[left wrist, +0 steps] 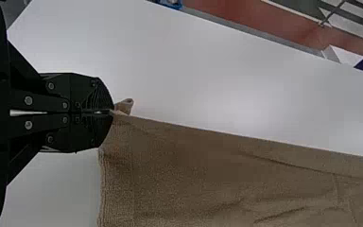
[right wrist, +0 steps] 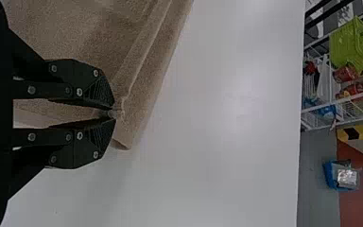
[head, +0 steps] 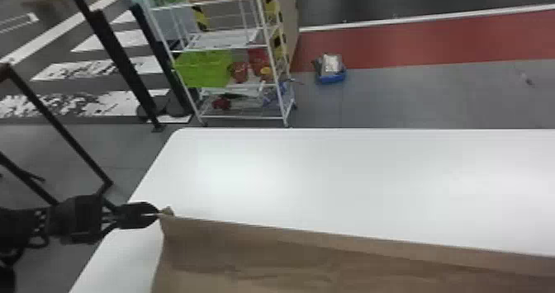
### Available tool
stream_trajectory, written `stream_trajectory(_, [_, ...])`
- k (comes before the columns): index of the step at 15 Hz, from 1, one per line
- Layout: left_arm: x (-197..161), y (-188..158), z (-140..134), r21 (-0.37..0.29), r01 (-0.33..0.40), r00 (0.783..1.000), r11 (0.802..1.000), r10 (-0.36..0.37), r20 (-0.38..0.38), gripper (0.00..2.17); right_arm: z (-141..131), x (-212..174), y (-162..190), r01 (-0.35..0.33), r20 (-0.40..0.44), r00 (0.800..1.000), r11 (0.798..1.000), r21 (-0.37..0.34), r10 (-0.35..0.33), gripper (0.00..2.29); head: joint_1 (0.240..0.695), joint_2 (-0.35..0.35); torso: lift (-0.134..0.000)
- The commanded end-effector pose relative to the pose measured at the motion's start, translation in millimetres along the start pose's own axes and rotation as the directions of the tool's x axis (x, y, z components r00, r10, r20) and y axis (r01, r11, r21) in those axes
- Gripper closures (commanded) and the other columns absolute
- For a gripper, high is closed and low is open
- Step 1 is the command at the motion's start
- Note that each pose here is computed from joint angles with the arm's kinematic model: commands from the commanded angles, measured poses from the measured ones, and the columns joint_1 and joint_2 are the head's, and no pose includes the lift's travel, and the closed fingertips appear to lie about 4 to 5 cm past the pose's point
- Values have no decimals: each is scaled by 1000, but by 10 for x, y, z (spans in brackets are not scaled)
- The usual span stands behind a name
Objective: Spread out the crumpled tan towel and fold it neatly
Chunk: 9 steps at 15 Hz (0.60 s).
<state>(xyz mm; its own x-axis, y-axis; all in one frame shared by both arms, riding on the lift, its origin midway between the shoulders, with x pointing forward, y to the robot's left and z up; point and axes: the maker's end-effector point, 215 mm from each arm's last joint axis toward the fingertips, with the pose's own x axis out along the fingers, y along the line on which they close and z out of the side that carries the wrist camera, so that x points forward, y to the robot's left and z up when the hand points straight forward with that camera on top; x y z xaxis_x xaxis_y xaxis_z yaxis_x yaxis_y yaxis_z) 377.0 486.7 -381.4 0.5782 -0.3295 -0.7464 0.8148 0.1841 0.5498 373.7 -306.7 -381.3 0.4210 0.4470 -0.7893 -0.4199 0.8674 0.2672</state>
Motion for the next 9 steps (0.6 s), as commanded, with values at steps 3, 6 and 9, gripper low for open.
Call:
stream_trajectory(3, [-34, -100, -13, 10, 4, 1000, 1000, -4, 2, 1403, -46, -44, 29, -30, -1, 1000, 1000, 10, 30, 957, 695, 270, -122])
stream_trajectory(6, [-91, -137, -29, -8, -24, 1000, 1000, 25, 12, 1403, -119, -70, 151, -66, -8, 998, 998, -1, 66, 957, 695, 282, -122])
stream_trajectory(9, [-245, -194, -42, 5, -45, 999, 999, 45, 0, 1403, -153, -183, 198, -85, -4, 996, 996, -10, 85, 957, 695, 307, -122])
